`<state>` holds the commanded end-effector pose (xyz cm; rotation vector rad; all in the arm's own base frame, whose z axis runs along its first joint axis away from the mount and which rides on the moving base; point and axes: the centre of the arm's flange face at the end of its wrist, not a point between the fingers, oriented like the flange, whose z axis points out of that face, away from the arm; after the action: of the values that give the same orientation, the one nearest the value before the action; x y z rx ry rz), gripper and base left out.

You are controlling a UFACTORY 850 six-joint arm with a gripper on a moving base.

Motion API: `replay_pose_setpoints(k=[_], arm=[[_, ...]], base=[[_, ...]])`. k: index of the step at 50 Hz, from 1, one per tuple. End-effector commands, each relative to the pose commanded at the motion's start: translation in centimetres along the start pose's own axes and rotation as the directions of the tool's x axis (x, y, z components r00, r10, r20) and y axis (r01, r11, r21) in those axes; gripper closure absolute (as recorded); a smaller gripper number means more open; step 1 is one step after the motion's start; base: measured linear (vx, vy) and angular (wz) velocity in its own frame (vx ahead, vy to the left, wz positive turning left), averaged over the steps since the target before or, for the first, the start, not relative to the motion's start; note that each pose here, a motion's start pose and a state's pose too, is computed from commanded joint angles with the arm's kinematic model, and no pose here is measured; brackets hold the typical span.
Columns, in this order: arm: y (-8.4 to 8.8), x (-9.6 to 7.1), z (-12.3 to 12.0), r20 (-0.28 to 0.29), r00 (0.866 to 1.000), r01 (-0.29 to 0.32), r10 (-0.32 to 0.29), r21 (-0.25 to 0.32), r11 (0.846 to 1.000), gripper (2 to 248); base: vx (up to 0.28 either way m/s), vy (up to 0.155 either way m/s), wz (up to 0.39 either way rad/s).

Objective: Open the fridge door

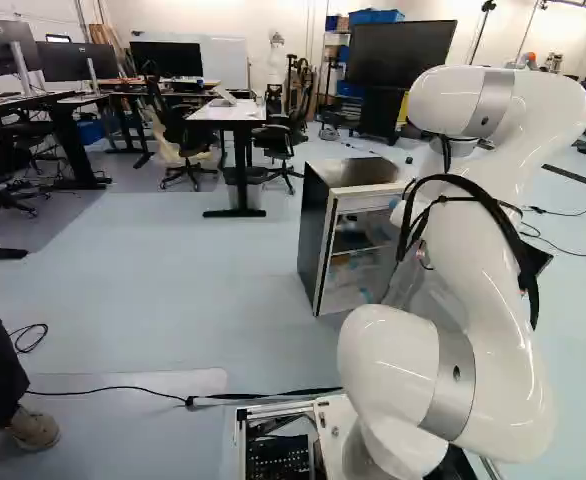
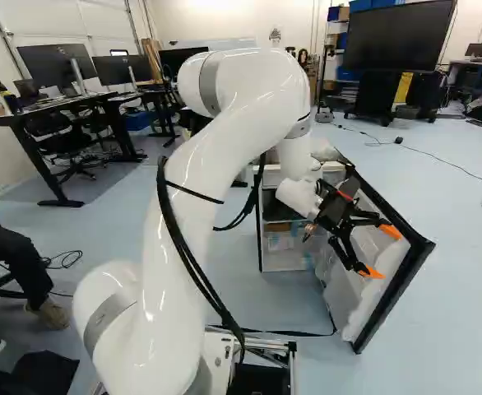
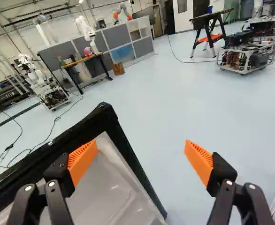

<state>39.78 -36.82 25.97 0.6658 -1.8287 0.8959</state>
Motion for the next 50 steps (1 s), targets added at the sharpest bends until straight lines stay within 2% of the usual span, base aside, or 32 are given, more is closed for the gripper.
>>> replay_pose_setpoints(k=[11, 22, 37, 50], arm=[[-0.8, 0.4, 1.9, -0.014, 1.0, -0.026, 0.026, -0.029, 0.999, 3], [0.1, 0.6, 1.9, -0.014, 1.0, -0.011, 0.01, -0.029, 1.0, 3], [2.5, 1.0, 0.2, -0.008, 0.998, 0.067, -0.067, 0.059, 0.996, 3], [4.7, 1.4, -1.5, -0.006, 0.99, 0.138, -0.139, 0.157, 0.978, 3]], base=[[0.0, 0.0, 0.0], [0.0, 0.0, 0.0], [0.0, 0.0, 0.0], [0.0, 0.0, 0.0]])
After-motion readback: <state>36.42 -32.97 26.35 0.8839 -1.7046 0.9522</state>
